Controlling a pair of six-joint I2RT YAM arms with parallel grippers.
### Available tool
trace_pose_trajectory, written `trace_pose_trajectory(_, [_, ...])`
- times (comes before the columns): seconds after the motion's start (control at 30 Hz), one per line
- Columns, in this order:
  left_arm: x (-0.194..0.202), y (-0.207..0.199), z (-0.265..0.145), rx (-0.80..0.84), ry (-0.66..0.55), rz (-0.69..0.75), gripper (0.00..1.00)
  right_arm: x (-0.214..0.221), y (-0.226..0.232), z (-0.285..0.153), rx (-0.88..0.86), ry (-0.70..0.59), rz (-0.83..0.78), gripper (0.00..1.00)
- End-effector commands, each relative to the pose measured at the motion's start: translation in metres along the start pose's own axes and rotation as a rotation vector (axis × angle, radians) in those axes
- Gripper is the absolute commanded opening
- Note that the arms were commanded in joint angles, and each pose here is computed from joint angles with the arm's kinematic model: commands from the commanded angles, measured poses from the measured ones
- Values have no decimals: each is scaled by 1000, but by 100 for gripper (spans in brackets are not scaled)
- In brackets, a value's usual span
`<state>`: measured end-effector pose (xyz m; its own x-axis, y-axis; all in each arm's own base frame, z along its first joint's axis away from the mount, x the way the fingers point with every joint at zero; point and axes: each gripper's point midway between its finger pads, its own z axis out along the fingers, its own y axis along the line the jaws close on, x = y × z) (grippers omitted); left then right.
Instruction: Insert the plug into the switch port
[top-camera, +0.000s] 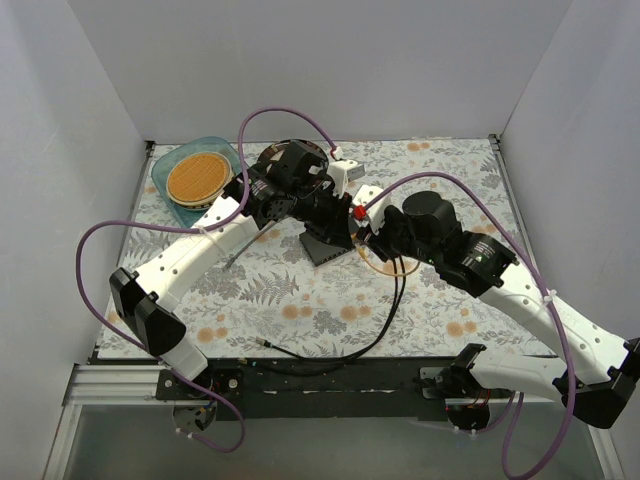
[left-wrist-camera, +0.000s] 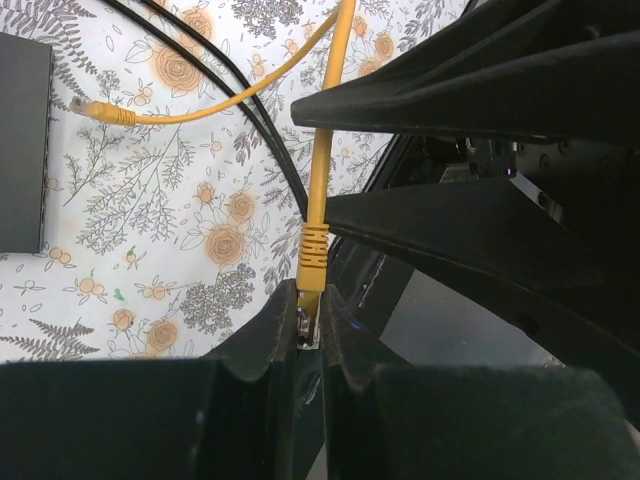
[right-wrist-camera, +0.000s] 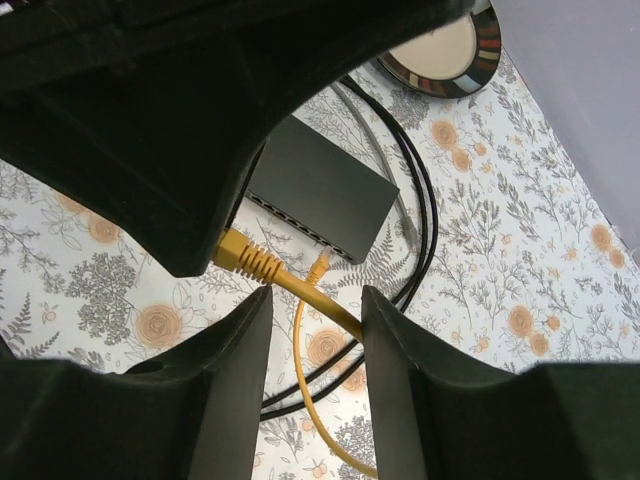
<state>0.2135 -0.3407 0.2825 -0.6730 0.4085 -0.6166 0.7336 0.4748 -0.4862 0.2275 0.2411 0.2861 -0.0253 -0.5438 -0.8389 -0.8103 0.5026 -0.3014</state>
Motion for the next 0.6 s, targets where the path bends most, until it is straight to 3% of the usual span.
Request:
trace_pose_trajectory(0.0, [-9, -24, -24, 59, -55, 55, 0, -4, -5, -2, 31, -23, -5, 47])
trace_pose_trajectory(0.07, [-11, -28, -27, 70, -66, 66, 0, -4, -1, -1, 12, -29, -5, 47])
trace_pose_trajectory(0.17, [-14, -28, -30, 66, -86, 76, 0, -4, 1, 2, 5, -38, 4, 21])
trace_pose_trajectory(0.2, [-15, -28, -30, 58, -92, 77, 0, -5, 1, 2, 6, -51, 15, 5])
trace_pose_trajectory(0.23, [-15, -26, -30, 47, -94, 70, 2, -7, 4, 3, -7, -60, 19, 1])
trace_pose_trajectory(0.3, [-23, -20, -32, 7, -136, 71, 13, -8, 4, 3, 7, -81, 56, 1])
trace_pose_trajectory(0.4, [-34, -19, -37, -21, -210, 69, 19, -10, 5, 2, 17, -130, 97, 1])
trace_pose_trajectory(0.43, [-35, -16, -37, -33, -225, 57, 33, -12, 7, 1, 17, -148, 138, 1])
trace_pose_trajectory(0.47, [-39, -15, -38, -43, -249, 38, 64, -15, 7, -3, 17, -174, 155, 1])
trace_pose_trajectory(0.5, [-50, -14, -43, -70, -307, 42, 78, -11, 9, -2, 24, -179, 188, 1])
trace_pose_trajectory(0.57, [-56, -5, -46, -120, -356, 7, 94, -22, 8, -8, 35, -250, 277, 1])
